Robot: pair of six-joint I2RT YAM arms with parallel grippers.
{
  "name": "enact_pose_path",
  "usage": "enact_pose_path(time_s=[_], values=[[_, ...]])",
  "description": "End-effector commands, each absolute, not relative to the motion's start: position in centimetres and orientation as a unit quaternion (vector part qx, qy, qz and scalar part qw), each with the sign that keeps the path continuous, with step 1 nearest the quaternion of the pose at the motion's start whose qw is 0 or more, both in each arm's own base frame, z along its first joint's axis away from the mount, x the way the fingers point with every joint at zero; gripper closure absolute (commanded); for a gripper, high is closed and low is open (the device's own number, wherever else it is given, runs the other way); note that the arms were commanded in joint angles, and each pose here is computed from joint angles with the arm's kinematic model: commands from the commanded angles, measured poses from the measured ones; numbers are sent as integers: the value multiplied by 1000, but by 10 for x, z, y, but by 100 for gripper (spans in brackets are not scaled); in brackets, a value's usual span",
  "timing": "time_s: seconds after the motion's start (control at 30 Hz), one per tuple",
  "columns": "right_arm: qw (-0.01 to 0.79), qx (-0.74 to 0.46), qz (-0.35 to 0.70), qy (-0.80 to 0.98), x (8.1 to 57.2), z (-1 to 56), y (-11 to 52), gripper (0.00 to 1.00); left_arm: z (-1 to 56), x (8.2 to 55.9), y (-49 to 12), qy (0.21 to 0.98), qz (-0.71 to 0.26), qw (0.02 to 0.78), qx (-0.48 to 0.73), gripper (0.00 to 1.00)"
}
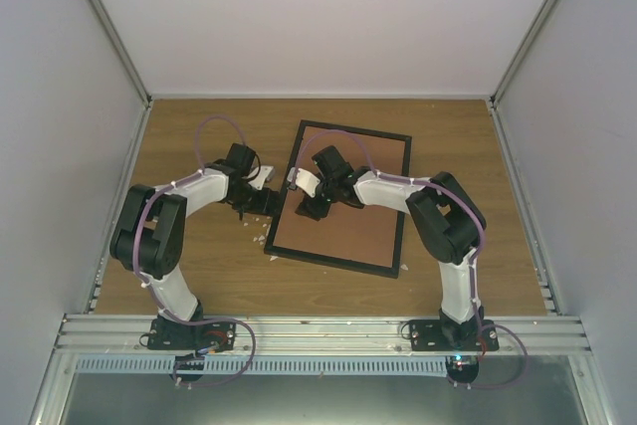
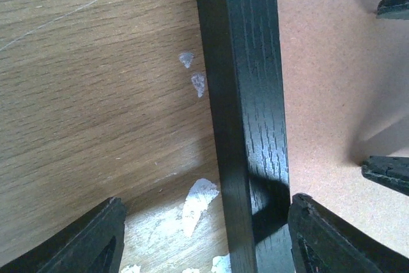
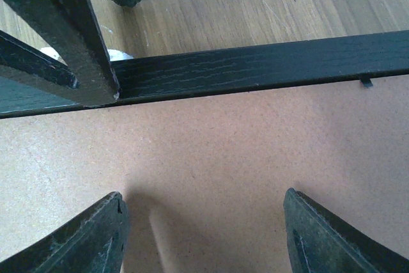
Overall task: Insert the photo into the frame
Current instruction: Install the photo frame at the center of the board.
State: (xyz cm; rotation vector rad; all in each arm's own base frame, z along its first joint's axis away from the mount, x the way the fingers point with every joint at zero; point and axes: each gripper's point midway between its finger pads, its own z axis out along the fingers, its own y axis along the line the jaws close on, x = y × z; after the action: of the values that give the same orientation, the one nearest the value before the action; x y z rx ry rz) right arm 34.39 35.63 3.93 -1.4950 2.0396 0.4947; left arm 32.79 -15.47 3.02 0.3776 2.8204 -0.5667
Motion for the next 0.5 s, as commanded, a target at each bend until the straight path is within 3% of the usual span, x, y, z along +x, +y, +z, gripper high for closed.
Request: enact_pose_path(time_s=[0.0, 0.47], values=[[206, -550, 139, 797, 334, -13, 323, 33, 0, 283, -146, 975, -167, 34, 144, 31], [208, -538, 145, 804, 341, -10, 318, 33, -15, 265, -164, 969, -179, -6, 169, 34]])
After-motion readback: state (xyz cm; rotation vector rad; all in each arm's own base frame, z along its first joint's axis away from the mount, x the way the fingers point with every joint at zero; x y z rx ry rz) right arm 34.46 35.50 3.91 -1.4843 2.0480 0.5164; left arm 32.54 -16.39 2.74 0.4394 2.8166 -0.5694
